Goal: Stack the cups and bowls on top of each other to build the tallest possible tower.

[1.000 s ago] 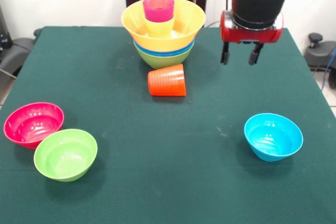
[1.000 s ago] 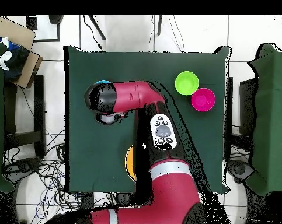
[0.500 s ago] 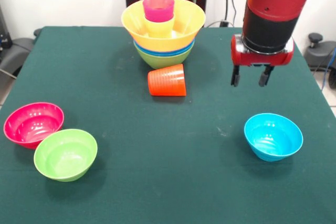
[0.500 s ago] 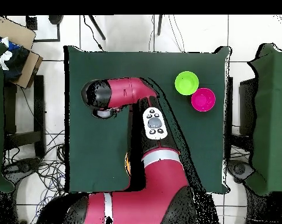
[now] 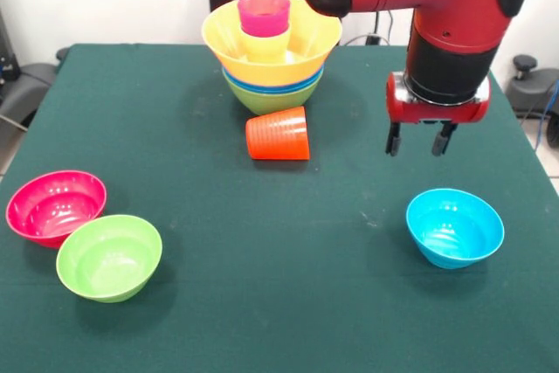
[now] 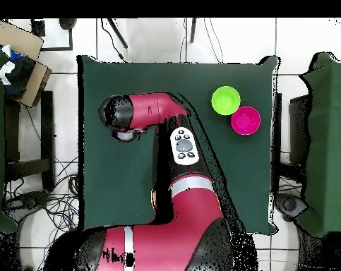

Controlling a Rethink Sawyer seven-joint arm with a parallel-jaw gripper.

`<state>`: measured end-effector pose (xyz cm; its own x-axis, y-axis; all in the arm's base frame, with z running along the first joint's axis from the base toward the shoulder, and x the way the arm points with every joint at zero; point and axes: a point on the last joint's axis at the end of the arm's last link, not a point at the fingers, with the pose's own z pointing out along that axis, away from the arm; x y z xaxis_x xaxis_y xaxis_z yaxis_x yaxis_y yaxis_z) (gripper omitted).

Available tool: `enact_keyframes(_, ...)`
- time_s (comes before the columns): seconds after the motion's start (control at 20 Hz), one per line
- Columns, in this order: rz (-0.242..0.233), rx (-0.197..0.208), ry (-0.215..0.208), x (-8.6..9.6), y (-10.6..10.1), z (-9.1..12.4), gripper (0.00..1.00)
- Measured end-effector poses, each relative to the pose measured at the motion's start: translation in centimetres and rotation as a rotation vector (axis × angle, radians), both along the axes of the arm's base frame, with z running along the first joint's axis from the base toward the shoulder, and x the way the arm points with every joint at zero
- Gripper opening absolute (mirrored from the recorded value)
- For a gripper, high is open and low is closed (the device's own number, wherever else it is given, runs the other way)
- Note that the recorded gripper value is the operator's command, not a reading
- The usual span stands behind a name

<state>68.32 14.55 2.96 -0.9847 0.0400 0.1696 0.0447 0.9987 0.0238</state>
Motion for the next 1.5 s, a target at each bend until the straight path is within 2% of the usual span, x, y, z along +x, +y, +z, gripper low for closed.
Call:
enact_keyframes(0.4, -0.003, -0.003, -0.012, 0.5, 0.4, 0.4, 1.00)
enact_keyframes(0.7, 0.014, -0.008, -0.019, 1.4, 2.3, 1.5, 1.00)
enact_keyframes(1.0, 0.017, 0.004, -0.045, 3.2, 4.2, 3.0, 1.00)
enact_keyframes(1.3, 0.006, 0.013, -0.067, 4.4, 4.5, 3.3, 1.00)
enact_keyframes(1.5, 0.001, 0.005, -0.074, 4.9, 4.2, 2.8, 1.00)
